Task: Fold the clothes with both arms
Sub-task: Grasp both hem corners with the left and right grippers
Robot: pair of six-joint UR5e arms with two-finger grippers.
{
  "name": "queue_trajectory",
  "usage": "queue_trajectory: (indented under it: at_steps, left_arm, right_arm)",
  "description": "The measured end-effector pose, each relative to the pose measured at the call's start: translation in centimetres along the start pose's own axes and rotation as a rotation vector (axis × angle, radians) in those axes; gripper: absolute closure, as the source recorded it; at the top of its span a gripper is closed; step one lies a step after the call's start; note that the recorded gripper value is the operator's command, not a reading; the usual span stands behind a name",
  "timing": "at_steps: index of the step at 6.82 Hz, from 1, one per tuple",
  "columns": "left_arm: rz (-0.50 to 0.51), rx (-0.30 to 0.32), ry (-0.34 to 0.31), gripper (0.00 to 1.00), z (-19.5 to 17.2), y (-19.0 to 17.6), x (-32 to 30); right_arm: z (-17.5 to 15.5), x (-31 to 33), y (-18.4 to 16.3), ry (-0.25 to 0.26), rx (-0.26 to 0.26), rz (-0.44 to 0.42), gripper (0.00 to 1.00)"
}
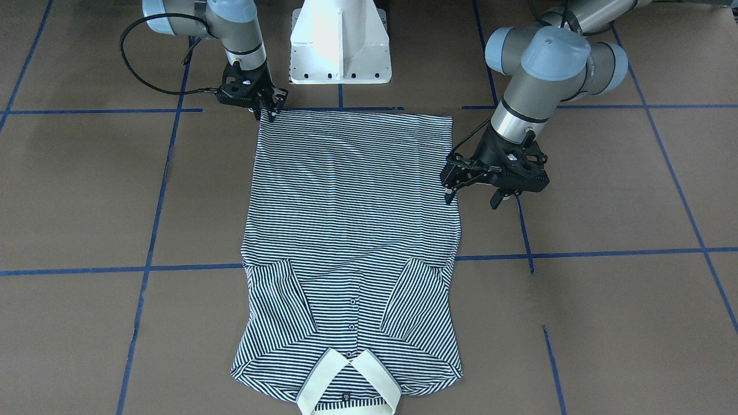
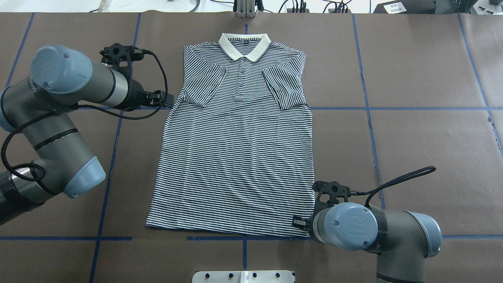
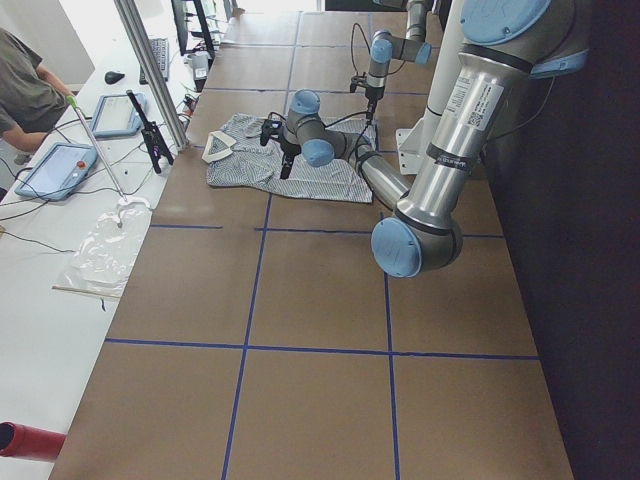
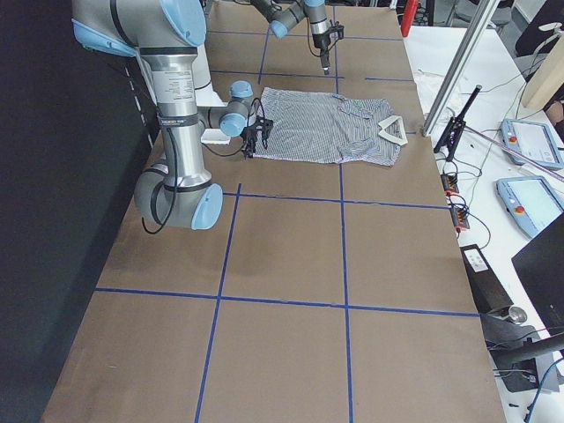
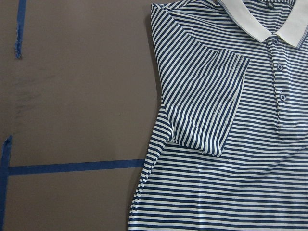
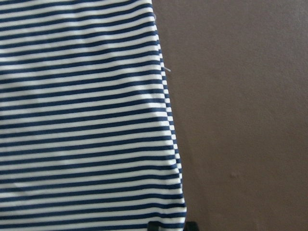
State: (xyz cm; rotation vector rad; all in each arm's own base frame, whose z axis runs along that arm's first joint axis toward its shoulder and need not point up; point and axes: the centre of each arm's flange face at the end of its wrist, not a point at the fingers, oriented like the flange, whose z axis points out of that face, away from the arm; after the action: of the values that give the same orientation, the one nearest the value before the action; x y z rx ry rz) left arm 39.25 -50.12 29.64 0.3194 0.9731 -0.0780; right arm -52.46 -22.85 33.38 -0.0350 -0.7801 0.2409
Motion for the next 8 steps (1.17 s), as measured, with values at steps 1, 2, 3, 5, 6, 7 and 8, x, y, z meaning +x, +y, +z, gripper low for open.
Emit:
queue_trajectory:
  at_steps: [1, 2, 3, 5, 6, 7, 8]
  left_arm:
    - [0.0, 0.0, 0.0, 0.0, 0.0, 0.0, 0.0]
    - [0.0, 0.0, 0.0, 0.0, 0.0, 0.0, 0.0]
    - [-0.005, -0.002, -0.001, 0.0, 0.1, 0.0, -0.1]
    - [-0.097, -0.018, 0.002, 0.0, 0.1, 1.2, -0.3]
    - [-0.19, -0.047, 0.003, 0.0, 0.2, 4.2, -0.5]
    - [-0.271, -0.078, -0.004, 0.0, 0.3, 8.9, -0.2]
    - [-0.333, -0.098, -0.027, 0.0, 0.8, 14.0, 0.2]
  right_arm:
    - [-0.1, 0.0, 0.0, -0.001, -0.001, 0.0, 1.0]
    - [-0.1, 0.0, 0.0, -0.003, 0.0, 0.0, 1.0]
    - [-0.4, -0.1, -0.1, -0.009, 0.005, 0.001, 1.0]
    - [-2.1, -0.7, -0.2, -0.047, 0.016, -0.001, 1.0]
    - [-3.0, -1.0, -0.6, -0.069, 0.023, -0.002, 1.0]
    - [-4.1, -1.2, -1.2, -0.093, 0.031, -0.004, 1.0]
    - [-5.2, -1.4, -1.6, -0.114, 0.037, -0.008, 1.0]
